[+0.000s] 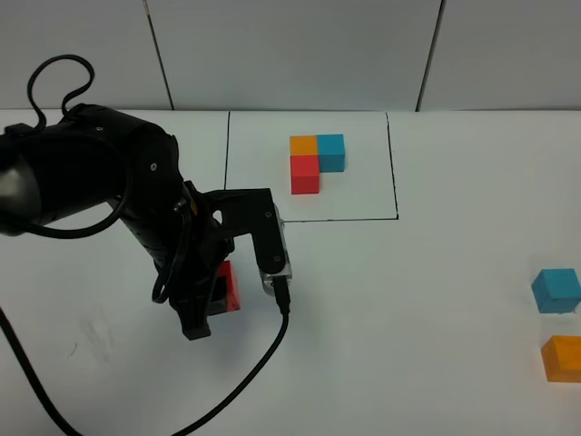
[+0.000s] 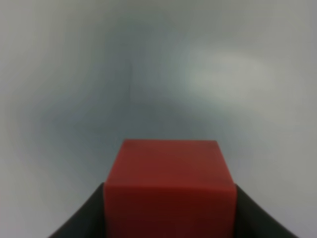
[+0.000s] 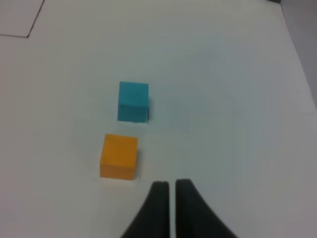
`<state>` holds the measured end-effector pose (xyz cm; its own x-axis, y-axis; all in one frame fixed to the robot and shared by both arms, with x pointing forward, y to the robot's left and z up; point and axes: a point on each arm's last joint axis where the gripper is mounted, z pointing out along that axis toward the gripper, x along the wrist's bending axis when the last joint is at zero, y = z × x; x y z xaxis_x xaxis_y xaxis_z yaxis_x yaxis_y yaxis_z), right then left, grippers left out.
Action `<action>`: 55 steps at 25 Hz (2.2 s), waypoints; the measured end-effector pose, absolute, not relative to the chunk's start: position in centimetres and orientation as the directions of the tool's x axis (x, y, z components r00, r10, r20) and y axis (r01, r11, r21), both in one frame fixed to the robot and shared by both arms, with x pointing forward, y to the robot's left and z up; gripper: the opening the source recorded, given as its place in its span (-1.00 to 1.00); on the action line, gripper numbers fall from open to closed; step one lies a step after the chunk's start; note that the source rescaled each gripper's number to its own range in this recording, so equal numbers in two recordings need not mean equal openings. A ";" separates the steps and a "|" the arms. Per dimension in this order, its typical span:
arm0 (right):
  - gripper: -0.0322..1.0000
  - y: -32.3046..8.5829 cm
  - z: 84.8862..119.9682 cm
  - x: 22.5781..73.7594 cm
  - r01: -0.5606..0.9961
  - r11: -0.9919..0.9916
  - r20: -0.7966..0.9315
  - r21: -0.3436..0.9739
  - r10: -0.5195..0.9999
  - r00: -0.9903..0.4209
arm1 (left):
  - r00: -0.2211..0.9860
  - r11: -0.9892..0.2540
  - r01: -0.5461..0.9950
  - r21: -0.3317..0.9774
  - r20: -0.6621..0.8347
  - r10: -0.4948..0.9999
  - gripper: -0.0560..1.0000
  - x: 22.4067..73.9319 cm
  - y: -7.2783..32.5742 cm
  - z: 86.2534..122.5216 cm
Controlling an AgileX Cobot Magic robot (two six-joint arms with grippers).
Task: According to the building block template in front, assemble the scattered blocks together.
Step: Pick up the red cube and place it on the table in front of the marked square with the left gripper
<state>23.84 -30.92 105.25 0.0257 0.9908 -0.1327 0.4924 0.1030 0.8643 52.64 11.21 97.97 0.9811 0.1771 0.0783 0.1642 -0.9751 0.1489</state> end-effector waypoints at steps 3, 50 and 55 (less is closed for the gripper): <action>-0.94 -30.9 105.3 23.8 0.492 0.103 -0.133 0.864 0.991 0.026 | 0.983 -0.978 0.160 0.136 0.069 0.171 -0.01 53.4 10.6 97.3; -0.94 -30.9 105.3 23.8 0.492 0.103 -0.133 0.864 0.991 0.026 | 0.999 -0.997 0.043 0.066 0.022 0.045 -0.01 55.8 6.6 91.9; -0.94 -30.9 105.3 23.8 0.492 0.103 -0.133 0.864 0.991 0.026 | 0.999 -0.997 0.040 0.059 0.021 0.041 -0.01 55.9 6.6 91.6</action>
<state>23.84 -30.92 105.25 0.0257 0.9908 -0.1327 0.4924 0.1030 0.8643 55.91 6.62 91.56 0.9989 0.0411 0.0209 0.0398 -0.9974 0.0592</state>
